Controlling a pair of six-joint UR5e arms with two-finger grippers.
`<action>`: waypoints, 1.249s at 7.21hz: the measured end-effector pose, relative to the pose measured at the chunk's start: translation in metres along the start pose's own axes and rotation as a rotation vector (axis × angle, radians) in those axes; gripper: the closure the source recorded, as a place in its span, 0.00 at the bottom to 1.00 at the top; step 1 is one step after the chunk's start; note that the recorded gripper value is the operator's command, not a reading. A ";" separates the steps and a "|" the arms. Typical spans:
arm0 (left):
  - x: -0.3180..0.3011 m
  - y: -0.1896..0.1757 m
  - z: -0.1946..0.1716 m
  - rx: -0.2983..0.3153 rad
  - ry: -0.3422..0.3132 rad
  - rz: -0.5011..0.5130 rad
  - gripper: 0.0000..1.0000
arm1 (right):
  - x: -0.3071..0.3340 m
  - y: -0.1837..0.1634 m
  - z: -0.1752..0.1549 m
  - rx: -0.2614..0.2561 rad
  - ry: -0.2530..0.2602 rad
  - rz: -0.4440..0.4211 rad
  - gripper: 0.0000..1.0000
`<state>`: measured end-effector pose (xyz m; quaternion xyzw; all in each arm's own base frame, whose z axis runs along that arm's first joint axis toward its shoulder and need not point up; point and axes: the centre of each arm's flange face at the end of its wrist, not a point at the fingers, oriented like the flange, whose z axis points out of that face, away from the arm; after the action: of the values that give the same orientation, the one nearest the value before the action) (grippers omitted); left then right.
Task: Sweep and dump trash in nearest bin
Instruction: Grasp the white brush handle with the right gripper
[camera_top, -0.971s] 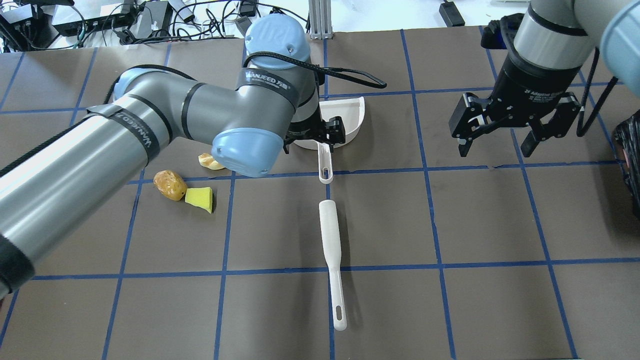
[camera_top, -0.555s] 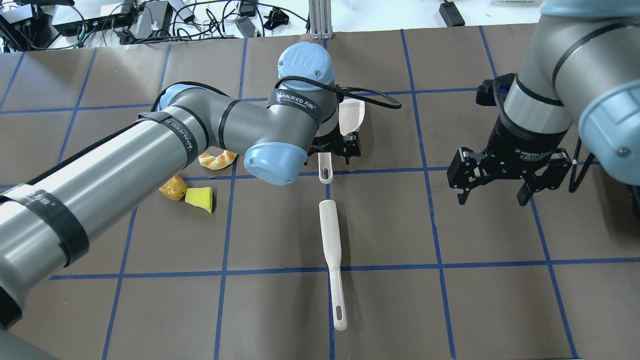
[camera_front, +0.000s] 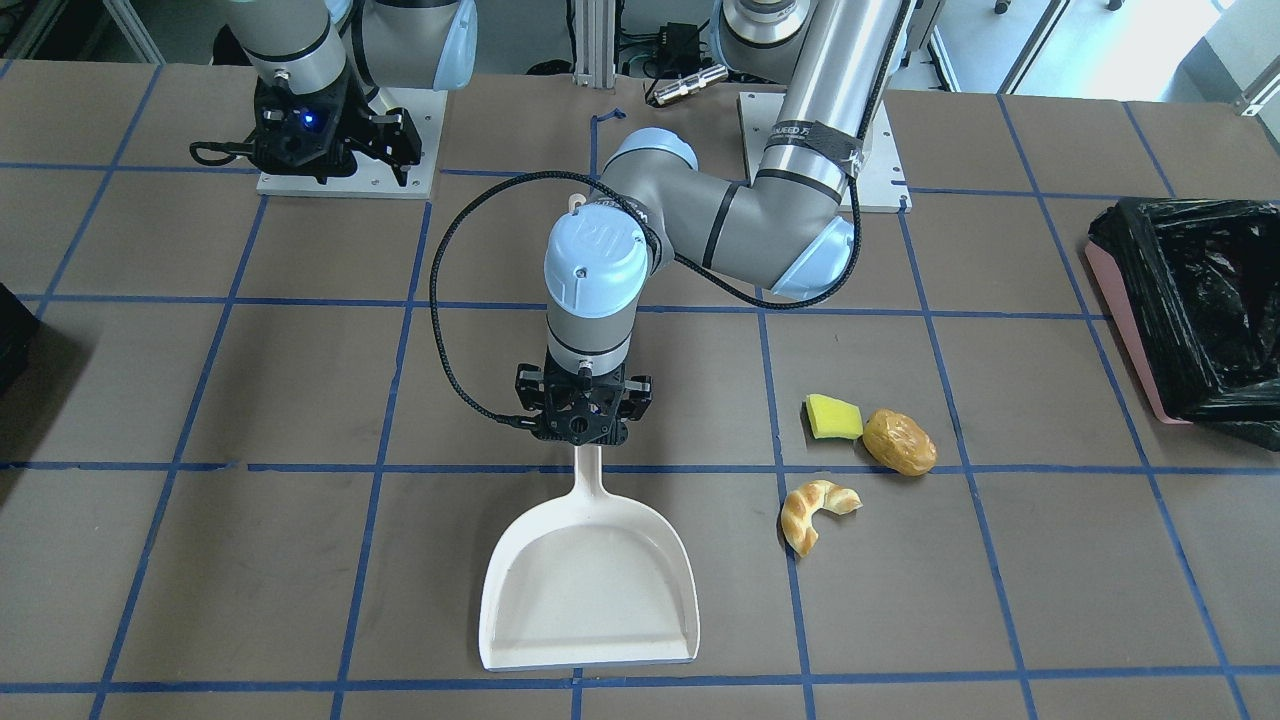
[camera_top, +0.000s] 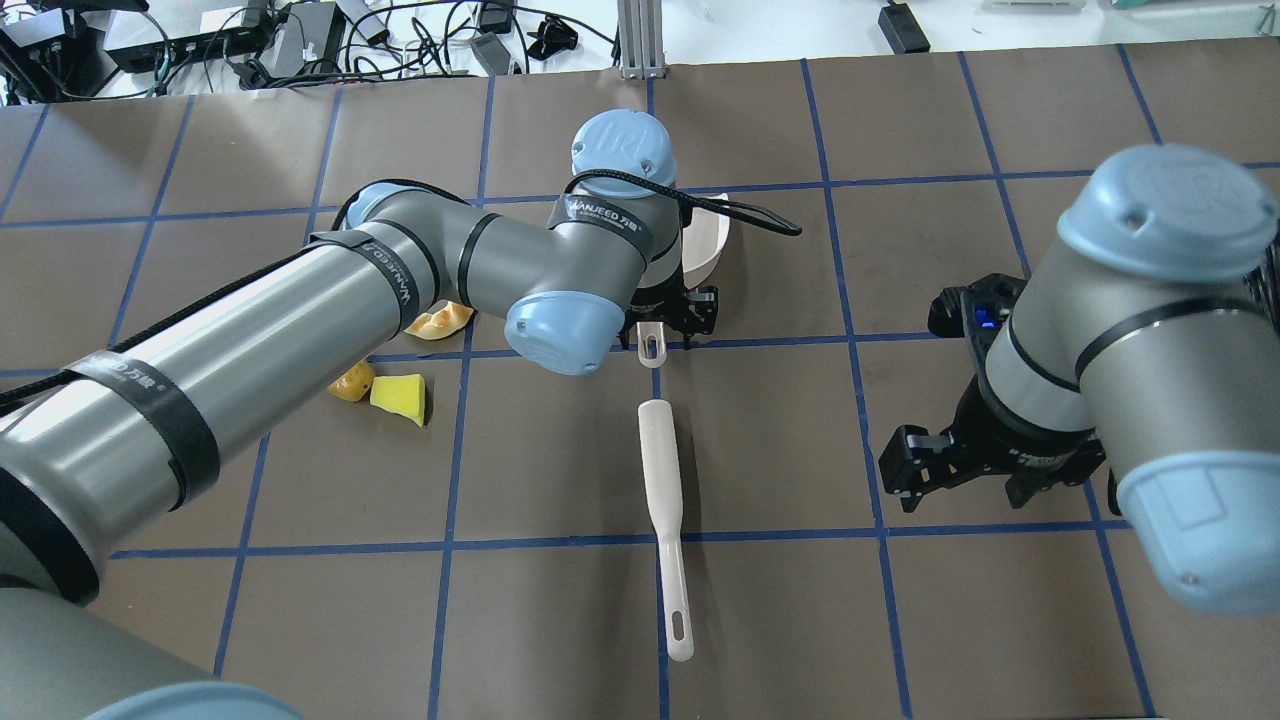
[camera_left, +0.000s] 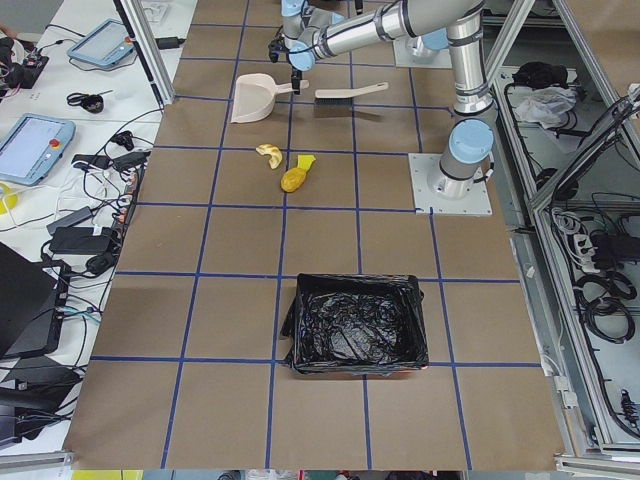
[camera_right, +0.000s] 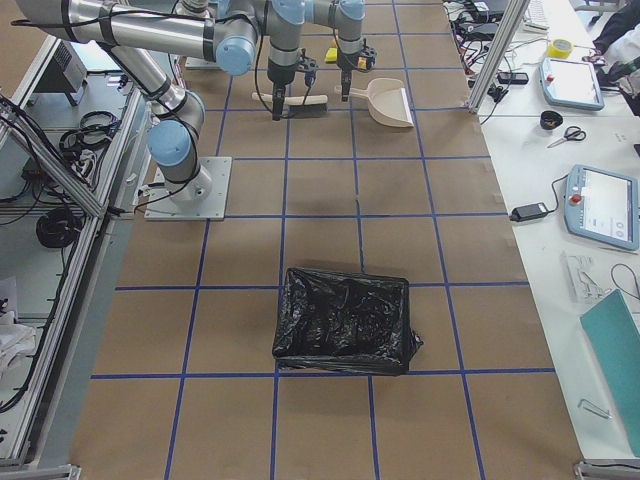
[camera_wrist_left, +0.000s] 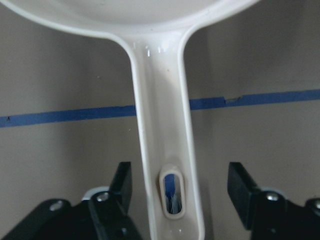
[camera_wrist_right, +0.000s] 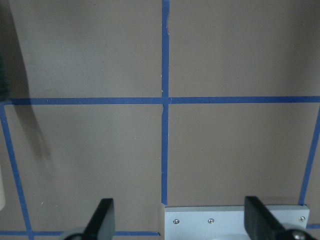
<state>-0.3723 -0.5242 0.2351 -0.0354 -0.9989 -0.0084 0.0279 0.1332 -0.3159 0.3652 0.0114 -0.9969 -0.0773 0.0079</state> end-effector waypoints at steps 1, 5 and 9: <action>0.001 0.001 0.002 -0.015 0.009 -0.002 1.00 | -0.019 0.013 0.017 0.032 0.009 -0.034 0.11; 0.006 0.000 -0.014 -0.018 0.057 -0.010 0.90 | -0.110 0.054 0.039 0.128 0.016 -0.082 0.09; 0.005 -0.002 -0.010 -0.021 0.060 -0.011 0.09 | -0.196 0.067 0.086 0.174 -0.004 -0.121 0.11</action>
<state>-0.3770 -0.5263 0.2451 -0.0299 -0.9977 -0.0201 0.0576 0.3261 -0.2323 0.2878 0.0722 -0.9973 0.0093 0.0004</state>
